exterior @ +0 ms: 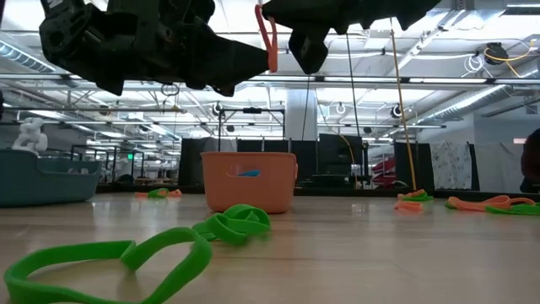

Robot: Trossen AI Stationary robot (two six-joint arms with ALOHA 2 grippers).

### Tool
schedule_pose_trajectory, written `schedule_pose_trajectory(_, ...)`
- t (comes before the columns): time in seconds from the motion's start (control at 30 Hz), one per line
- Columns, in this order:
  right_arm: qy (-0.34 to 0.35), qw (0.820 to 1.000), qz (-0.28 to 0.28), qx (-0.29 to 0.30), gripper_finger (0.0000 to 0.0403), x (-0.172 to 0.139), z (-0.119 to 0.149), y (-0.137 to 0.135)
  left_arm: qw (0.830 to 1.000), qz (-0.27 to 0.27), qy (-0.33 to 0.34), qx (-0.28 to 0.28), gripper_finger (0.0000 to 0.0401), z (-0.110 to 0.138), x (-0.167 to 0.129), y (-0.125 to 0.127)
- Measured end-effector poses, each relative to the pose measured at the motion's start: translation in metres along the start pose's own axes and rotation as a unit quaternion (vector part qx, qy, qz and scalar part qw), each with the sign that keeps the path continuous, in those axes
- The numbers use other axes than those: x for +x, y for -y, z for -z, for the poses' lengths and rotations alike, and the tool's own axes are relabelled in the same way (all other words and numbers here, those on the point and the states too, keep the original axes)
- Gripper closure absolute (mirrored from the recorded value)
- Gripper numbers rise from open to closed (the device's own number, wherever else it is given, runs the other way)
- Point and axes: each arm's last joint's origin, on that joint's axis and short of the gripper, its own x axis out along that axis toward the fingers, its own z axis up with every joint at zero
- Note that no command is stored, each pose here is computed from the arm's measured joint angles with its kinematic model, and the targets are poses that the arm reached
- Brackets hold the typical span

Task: Sort rubber bands into baskets
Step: Put the orange rubber band into the blue bin

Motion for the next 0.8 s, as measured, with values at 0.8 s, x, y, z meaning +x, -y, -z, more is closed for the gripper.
schedule_pose_trajectory(0.8, 0.009, 1.000, -0.015, -0.026, 0.0403, -0.0001, -0.0023, -0.0012, 1.000, 0.024, 0.018, 0.001, 0.0292, -0.0031, -0.0002, 0.0012)
